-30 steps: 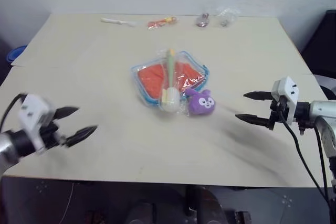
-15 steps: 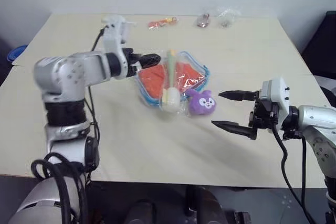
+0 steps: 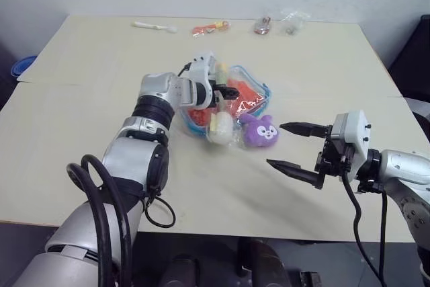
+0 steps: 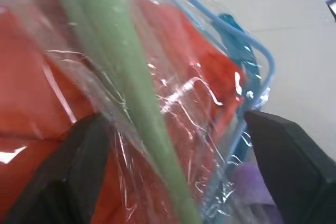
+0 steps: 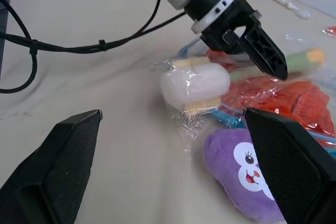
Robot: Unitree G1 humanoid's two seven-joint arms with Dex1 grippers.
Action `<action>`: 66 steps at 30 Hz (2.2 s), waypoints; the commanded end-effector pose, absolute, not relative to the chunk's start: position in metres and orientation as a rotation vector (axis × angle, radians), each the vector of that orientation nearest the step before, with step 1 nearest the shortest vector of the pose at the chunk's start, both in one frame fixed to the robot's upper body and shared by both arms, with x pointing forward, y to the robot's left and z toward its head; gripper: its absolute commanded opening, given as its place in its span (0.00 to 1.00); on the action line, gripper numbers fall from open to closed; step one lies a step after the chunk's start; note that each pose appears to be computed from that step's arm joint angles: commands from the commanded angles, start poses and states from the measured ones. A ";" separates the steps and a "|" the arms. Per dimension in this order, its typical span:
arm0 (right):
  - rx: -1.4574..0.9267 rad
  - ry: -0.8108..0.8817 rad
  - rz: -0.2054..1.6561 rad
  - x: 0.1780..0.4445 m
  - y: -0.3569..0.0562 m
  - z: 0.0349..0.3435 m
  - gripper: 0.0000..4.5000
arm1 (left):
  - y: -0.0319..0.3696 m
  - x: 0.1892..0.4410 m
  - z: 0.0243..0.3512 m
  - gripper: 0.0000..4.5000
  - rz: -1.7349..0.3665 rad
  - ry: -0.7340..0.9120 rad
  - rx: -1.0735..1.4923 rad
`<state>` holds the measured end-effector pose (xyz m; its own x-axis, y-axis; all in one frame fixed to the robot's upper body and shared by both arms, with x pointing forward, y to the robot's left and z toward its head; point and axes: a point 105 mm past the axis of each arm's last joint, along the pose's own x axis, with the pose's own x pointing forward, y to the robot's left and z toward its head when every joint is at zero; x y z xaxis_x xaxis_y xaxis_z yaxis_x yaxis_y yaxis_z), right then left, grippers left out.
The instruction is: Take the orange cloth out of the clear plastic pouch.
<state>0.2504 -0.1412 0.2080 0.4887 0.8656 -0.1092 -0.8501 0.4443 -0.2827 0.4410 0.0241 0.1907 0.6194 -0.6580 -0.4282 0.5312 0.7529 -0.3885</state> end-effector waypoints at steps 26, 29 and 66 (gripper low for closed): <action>-0.348 -0.128 1.316 0.257 -0.103 0.222 1.00 | 0.296 0.360 0.258 0.11 0.008 0.352 -0.477; -0.351 -0.138 1.368 0.260 -0.098 0.227 1.00 | 0.358 0.320 0.233 0.11 0.204 0.374 -0.455; -0.342 -0.109 1.339 0.262 -0.101 0.225 1.00 | 0.189 0.350 0.227 0.98 -0.853 0.071 1.123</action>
<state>0.2661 -0.1009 0.2129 0.2168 0.9663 -0.1384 -0.9516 0.1776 -0.2506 0.3421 0.1933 0.2275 0.6896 -0.5798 -0.4338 0.6715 0.2877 0.6829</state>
